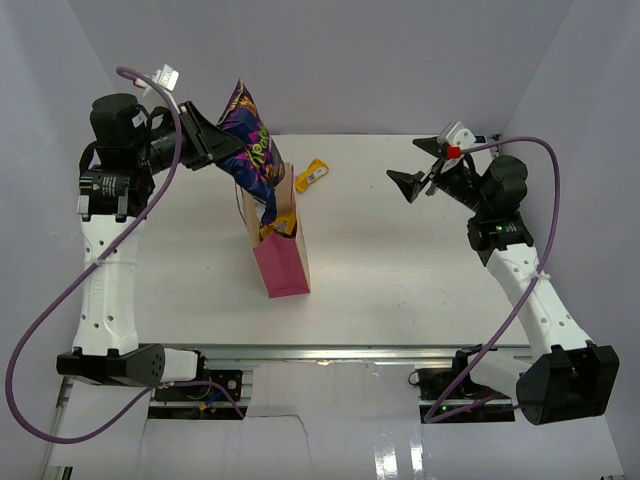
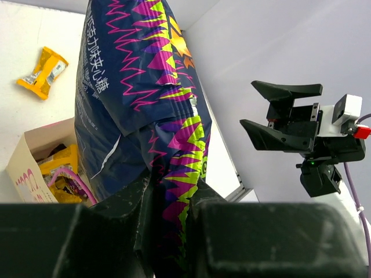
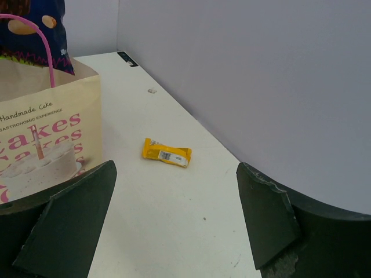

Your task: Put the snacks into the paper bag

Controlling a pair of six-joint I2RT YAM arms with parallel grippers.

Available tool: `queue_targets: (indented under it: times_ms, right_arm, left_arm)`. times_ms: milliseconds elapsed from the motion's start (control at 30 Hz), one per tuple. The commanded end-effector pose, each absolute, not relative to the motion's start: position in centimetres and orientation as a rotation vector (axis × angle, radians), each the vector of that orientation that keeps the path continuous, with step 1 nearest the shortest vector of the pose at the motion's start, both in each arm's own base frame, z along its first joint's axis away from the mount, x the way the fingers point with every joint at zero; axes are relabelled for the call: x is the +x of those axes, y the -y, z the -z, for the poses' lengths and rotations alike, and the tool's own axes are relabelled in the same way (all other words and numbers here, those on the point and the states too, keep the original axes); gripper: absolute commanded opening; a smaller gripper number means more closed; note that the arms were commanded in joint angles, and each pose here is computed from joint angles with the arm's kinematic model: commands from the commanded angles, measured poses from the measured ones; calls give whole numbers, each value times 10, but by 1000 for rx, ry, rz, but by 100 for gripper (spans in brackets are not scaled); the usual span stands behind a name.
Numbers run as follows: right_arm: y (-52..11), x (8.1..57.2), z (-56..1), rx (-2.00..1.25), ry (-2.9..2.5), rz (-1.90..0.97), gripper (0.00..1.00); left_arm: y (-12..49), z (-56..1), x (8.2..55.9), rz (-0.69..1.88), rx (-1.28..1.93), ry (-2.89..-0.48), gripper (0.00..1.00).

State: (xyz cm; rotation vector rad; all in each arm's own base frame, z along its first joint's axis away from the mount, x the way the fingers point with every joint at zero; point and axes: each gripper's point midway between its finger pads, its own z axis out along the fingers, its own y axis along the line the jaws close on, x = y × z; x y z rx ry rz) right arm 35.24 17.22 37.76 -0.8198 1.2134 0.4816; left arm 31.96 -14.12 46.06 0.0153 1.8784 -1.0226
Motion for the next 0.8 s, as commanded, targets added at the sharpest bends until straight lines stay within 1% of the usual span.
queue_targets:
  times_ms: [0, 467, 767]
  right_arm:
    - [-169, 349, -384, -810, -1192, -468, 90]
    - [-167, 349, -374, -802, -1212, -466, 90]
    - [-168, 349, -367, -806, -1219, -472, 90]
  left_arm:
    - [147, -509, 295, 1028, 169, -1680, 0]
    - [144, -491, 325, 949, 235, -1693, 0]
    - [143, -473, 330, 927, 240, -1724, 0]
